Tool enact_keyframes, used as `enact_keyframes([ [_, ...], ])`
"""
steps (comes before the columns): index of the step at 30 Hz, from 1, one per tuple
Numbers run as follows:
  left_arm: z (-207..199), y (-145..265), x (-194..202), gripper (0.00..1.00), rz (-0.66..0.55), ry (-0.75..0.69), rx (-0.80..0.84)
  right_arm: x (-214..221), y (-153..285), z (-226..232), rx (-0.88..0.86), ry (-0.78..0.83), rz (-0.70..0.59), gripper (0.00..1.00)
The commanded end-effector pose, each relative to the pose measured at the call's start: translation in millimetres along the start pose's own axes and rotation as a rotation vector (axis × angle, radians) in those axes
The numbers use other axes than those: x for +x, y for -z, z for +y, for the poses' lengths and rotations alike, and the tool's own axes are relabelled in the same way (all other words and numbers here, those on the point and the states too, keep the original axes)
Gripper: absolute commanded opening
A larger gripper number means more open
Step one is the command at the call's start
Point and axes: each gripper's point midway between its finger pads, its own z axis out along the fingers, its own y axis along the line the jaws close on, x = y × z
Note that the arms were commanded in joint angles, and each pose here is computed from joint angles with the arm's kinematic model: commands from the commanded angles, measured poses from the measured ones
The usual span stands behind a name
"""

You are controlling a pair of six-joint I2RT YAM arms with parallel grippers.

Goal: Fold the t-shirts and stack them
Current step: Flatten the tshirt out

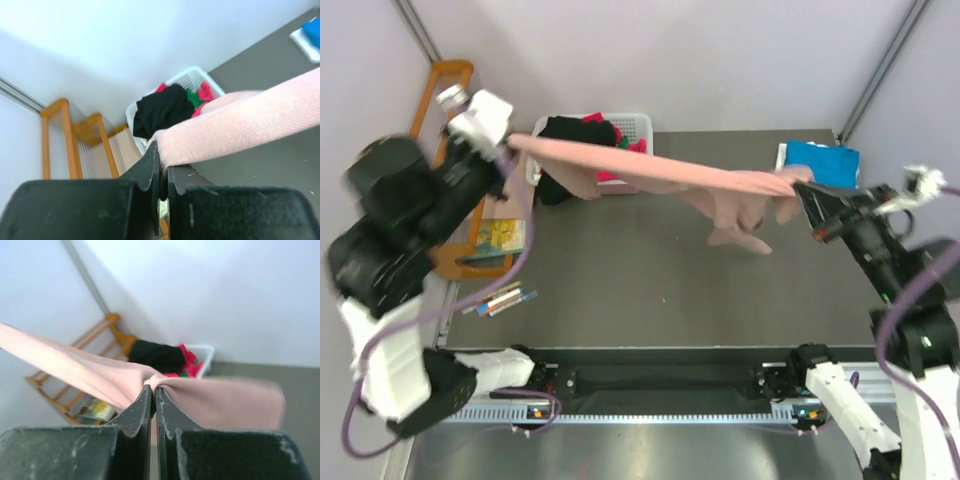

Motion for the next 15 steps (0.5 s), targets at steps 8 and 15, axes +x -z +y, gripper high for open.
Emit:
enact_keyframes([
  [8,5.4,119.0,9.4,0.00,-0.120,-0.059,0.010,-93.9,112.9,53.3,-0.004,0.039,-0.249,0.00],
  [15,-9.8,73.7,52.5,0.00,0.004,-0.103,0.047,-31.5,60.6,3.0,0.150,-0.054,-0.066,0.00],
])
